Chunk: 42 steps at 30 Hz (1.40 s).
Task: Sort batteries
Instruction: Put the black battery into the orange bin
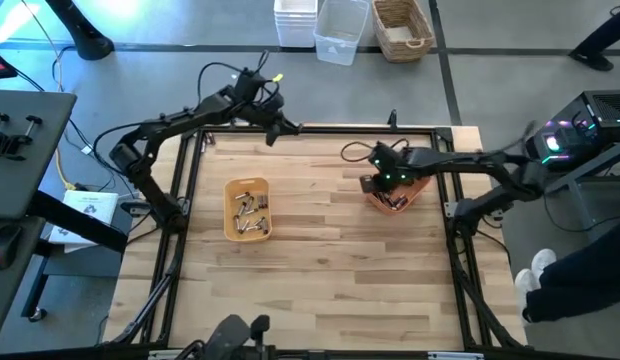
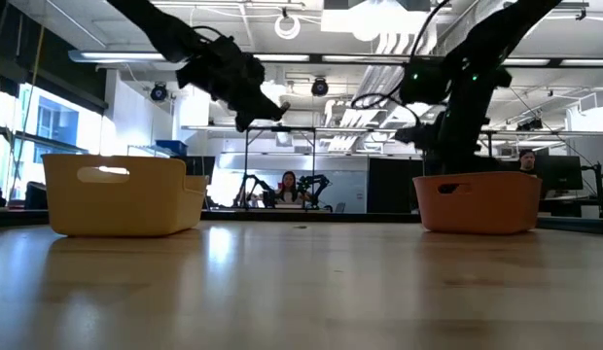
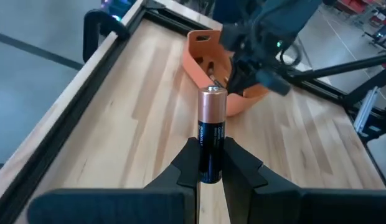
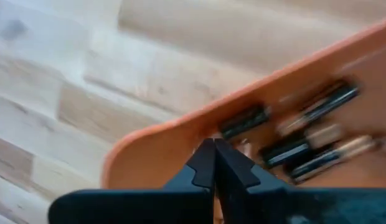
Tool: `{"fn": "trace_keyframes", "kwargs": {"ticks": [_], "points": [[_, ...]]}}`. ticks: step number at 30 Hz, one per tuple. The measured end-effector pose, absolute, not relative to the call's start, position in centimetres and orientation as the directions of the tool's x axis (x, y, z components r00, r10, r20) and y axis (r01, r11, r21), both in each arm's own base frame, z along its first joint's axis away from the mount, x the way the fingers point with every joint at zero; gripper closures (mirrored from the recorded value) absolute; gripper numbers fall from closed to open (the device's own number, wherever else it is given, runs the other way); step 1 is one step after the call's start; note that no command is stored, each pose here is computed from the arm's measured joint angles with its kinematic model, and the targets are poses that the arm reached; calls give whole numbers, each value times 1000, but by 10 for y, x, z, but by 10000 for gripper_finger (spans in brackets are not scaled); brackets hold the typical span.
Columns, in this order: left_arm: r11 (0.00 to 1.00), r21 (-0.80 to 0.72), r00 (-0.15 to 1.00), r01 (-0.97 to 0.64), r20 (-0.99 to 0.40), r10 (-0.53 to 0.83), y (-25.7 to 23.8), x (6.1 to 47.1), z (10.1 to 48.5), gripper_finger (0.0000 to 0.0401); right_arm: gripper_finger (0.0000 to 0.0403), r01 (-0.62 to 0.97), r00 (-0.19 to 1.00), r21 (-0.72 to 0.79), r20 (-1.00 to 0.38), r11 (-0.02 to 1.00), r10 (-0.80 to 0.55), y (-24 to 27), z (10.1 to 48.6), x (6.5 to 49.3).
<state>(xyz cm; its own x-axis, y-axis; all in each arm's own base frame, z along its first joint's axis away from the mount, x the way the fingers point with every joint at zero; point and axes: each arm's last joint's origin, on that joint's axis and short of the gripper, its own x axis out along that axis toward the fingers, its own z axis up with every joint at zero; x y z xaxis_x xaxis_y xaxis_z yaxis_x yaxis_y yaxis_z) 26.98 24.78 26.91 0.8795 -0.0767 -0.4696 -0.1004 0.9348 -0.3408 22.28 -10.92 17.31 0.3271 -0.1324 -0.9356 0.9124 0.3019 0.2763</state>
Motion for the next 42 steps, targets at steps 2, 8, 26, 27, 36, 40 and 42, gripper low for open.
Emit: {"fn": "trace_keyframes", "kwargs": {"ticks": [2, 8, 26, 27, 36, 40, 42], "points": [[934, -341, 879, -105, -470, -73, 244, 263, 266, 374, 402, 915, 305, 267, -948, 301, -86, -111, 165, 230], [948, -306, 892, -94, -449, -57, 236, 249, 277, 374, 403, 876, 342, 310, -940, 369, -21, -115, 164, 272], [934, -330, 912, -139, -410, -9, 223, 245, 301, 374, 403, 550, 512, 232, -853, 802, -105, -101, 252, 366], [934, -332, 913, -135, -408, -13, 221, 247, 301, 374, 403, 550, 503, 204, -855, 810, -127, -102, 264, 357], [970, -245, 888, 8, -444, -120, 154, 319, 281, 374, 403, 729, 452, 113, -820, 675, -351, -97, 339, 231], [965, -252, 900, 77, -398, -176, 127, 359, 258, 374, 403, 788, 497, 217, -776, 576, -388, -89, 342, 198], [960, -273, 912, 63, -376, -167, 125, 370, 248, 374, 403, 789, 523, 258, -759, 557, -389, -84, 339, 189]]}}
